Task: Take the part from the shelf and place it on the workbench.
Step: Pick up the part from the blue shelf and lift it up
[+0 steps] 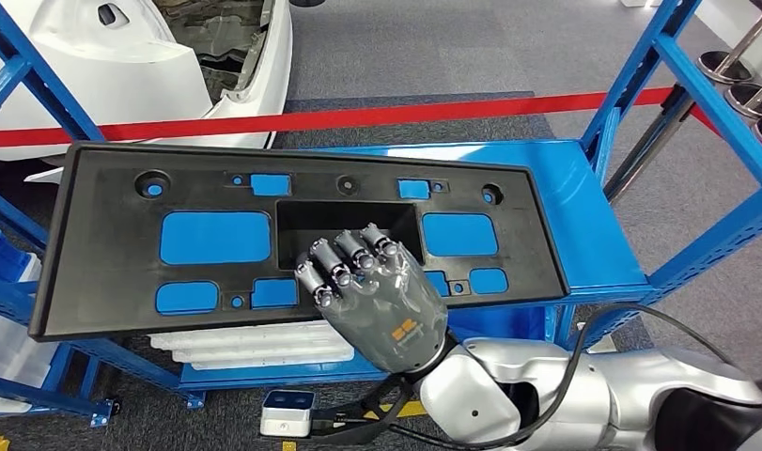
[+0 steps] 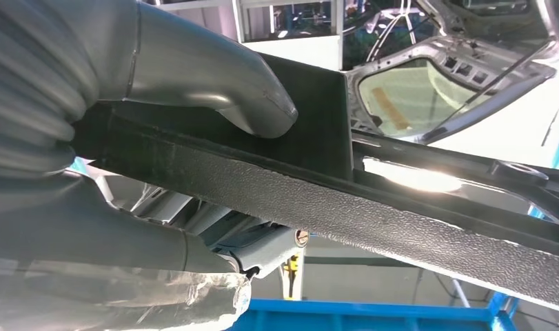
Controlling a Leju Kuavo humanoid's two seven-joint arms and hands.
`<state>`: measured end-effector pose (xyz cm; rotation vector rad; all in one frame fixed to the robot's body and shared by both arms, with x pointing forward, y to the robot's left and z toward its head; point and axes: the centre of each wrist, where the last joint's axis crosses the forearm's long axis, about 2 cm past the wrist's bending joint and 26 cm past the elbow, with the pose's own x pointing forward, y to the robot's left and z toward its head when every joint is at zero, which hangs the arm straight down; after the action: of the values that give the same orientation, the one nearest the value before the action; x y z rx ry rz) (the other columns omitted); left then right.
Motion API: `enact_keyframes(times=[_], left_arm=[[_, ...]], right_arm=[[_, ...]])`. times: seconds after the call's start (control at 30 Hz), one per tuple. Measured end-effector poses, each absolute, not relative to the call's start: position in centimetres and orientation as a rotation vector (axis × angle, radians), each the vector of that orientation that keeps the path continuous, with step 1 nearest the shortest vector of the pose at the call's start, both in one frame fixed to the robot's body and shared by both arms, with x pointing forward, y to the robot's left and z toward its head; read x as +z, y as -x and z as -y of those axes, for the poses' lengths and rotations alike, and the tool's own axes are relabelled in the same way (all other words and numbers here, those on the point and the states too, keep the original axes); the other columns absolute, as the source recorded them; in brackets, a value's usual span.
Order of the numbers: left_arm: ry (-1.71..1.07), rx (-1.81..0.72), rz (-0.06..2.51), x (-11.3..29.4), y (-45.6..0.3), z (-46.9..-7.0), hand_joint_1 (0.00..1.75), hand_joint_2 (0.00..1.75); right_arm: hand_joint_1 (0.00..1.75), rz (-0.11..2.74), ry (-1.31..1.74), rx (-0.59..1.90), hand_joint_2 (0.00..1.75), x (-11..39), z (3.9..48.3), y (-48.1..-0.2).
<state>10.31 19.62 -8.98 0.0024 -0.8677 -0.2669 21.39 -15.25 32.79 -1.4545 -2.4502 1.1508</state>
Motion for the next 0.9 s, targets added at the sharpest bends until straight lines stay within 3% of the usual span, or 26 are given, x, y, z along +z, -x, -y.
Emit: enact_keyframes(times=[0.9], left_arm=[[-0.076,-0.268,0.836,-9.1,-9.9,-19.8,0.0,1.75]], right_arm=[[1.75,2.319,1.533,1.077,1.75,32.4,18.0,-22.0]])
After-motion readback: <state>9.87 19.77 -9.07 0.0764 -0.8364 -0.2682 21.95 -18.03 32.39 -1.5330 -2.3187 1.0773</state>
